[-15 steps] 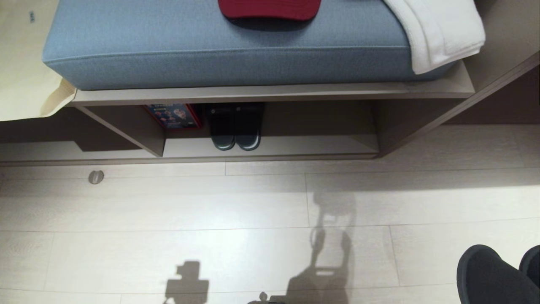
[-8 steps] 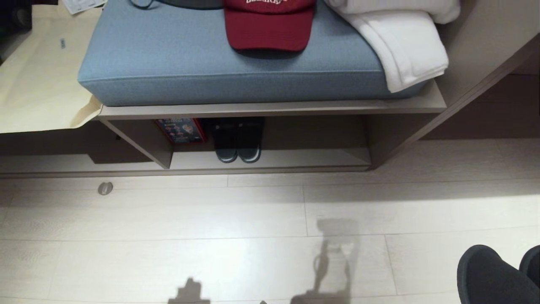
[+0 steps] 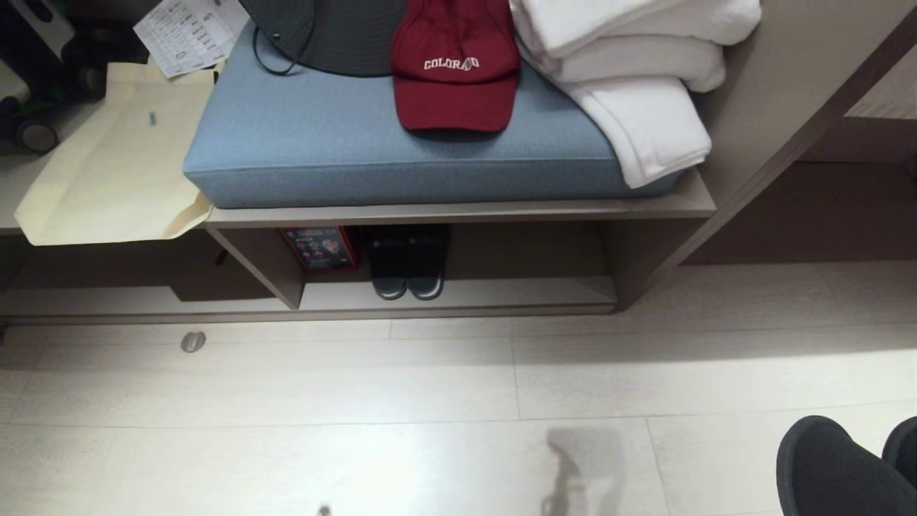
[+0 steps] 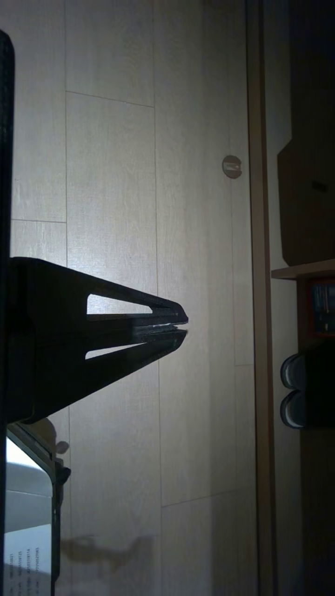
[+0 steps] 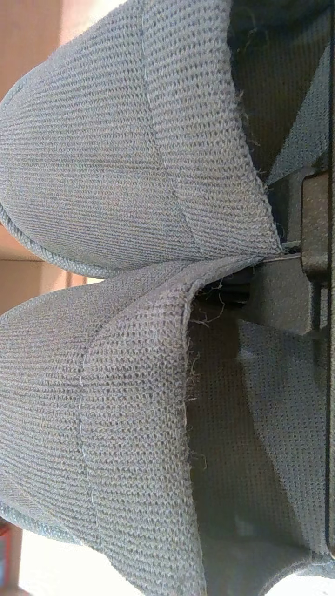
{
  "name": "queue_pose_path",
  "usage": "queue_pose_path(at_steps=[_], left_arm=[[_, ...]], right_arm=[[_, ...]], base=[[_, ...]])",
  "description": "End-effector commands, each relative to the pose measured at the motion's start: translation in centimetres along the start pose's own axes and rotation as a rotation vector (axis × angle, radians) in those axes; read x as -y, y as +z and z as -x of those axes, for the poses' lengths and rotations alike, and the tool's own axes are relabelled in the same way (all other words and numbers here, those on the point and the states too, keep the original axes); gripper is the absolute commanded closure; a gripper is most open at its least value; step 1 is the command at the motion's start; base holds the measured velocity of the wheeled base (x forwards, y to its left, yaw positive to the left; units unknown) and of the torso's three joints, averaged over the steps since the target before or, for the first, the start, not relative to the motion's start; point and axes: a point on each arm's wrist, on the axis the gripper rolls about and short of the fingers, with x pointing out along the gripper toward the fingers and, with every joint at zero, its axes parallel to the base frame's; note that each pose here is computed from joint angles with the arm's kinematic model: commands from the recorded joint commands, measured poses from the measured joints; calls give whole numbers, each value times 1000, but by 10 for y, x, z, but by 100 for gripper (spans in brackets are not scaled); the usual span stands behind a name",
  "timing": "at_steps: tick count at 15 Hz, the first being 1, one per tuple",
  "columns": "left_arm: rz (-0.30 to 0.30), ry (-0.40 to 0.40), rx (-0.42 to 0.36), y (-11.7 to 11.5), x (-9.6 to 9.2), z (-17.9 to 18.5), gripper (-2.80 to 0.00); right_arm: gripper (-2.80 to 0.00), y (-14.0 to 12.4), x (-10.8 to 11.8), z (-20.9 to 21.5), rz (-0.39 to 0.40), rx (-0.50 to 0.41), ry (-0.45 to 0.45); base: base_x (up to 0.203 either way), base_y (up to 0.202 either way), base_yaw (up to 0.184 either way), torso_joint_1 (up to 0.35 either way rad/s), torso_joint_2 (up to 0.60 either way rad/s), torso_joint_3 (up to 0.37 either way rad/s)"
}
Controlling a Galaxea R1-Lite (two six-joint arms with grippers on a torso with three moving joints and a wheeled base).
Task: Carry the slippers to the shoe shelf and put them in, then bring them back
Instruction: Place the slippers on the floor
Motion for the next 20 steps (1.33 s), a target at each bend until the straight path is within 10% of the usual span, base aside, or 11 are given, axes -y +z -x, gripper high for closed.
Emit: queue_pose_path(at_steps=[1,20], left_arm=[[0,0,-1,0,0,0,0],[0,1,-1,0,0,0,0]], right_arm=[[0,0,0,0,0,-1,1],[0,0,0,0,0,-2,1]], base=[[0,0,0,3,2,203],[0,0,0,3,0,202]])
